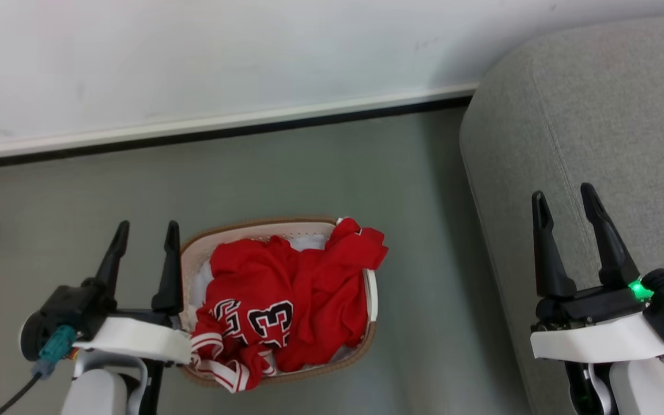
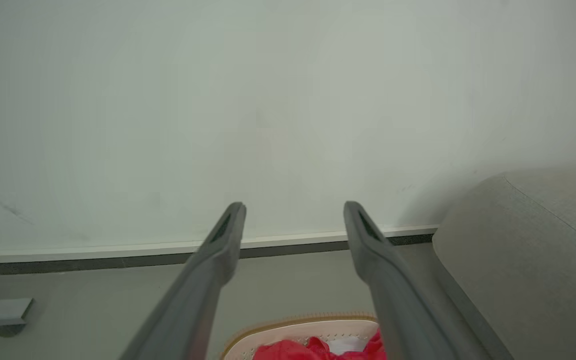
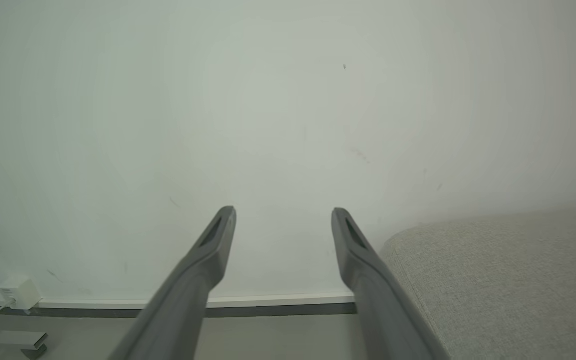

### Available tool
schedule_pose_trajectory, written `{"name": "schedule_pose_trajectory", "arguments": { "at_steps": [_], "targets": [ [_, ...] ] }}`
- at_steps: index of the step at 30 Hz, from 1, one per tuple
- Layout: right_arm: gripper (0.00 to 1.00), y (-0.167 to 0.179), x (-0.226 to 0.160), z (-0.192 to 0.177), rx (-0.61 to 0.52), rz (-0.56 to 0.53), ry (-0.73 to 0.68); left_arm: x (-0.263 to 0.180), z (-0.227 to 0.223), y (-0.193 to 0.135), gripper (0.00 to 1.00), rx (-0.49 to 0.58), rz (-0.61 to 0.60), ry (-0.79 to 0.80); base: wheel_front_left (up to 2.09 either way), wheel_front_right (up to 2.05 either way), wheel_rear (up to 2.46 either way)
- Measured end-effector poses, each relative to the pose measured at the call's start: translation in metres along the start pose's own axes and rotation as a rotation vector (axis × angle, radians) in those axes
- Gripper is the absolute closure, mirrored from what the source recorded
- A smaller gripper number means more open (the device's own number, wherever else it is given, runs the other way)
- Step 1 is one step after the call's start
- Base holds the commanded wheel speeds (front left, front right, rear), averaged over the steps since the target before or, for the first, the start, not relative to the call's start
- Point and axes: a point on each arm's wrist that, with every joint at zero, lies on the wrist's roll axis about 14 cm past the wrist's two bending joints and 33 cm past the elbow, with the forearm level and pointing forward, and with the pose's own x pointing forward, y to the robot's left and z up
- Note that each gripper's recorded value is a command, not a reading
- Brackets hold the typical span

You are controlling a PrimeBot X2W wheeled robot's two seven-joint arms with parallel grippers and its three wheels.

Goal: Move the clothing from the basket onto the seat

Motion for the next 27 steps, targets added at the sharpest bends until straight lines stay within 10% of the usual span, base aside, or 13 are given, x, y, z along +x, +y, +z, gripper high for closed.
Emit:
{"name": "schedule_pose_trajectory", "arguments": {
  "at_steps": [27],
  "targets": [
    [0.0,-0.052,0.02,-0.035,0.0,-0.107,0.05,0.014,-0.249,-0.077,0.0,-0.03,-0.346,0.829,0.0,0.0,0.0]
  ]
}}
